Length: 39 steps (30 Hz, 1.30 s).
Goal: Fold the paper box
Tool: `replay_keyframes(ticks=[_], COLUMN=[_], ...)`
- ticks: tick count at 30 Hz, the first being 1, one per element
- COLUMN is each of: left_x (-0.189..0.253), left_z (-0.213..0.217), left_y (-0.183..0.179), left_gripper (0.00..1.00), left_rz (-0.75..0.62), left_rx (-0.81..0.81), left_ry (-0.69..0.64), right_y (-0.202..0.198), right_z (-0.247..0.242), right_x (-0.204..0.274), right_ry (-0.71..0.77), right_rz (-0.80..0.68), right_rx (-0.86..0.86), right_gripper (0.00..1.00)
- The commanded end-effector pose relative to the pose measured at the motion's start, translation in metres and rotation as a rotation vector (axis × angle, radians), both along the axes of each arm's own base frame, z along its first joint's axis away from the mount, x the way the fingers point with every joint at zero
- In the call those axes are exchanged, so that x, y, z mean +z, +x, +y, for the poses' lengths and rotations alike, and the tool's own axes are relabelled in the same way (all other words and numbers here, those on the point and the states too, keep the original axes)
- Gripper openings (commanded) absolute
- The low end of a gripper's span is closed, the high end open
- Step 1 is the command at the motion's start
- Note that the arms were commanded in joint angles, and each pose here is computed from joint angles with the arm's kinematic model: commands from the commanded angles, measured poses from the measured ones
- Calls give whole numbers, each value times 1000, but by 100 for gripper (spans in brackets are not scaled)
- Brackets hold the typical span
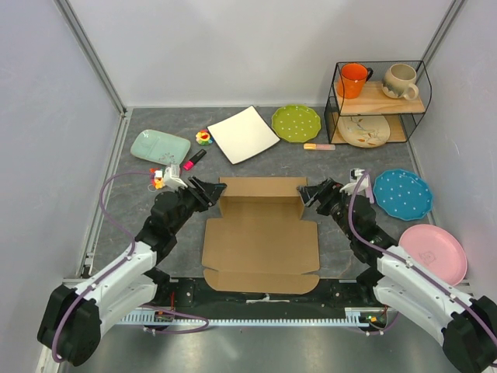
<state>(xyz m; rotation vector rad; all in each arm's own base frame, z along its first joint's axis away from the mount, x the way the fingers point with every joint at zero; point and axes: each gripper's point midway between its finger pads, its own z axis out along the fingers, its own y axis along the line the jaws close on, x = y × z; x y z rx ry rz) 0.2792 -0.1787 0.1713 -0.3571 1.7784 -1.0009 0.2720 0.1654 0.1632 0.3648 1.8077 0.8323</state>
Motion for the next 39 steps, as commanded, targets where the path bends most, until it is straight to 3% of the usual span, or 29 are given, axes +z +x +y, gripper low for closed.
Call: replay_keyframes(ticks=[1, 9, 13, 17, 20, 24, 28, 31, 39], left_x=[-23, 31, 58, 92, 99, 90, 78, 70, 63], left_z=[9, 13, 13, 22, 41, 68, 84, 90, 103], left_y=[-3, 14, 17, 14, 1, -20, -37, -47, -66], left_gripper=[63, 71, 75, 75, 75, 75, 75, 75, 75], left_rz=[118, 29, -14, -75, -78, -50, -41, -32, -23], left_rx=[8, 57, 58, 96, 153, 236, 279, 289, 308], left_ry=[149, 164, 160, 161, 187, 204, 198, 196, 204], right_y=[-4, 5, 6, 2, -1, -21, -39, -51, -59], right_z=[-19, -24, -28, -13, 4, 30, 63, 85, 124], right_x=[-23, 36, 67, 112, 126, 132, 121, 112, 93], right_ry=[-189, -272, -339, -401, -570, -985, -1292, -1461, -1647], right_rz=[102, -11, -77, -202, -209, -287, -358, -409, -484], right_rx=[-35, -31, -20, 102, 190, 190, 233, 257, 304], right_gripper=[87, 98, 98, 98, 98, 98, 98, 98, 98])
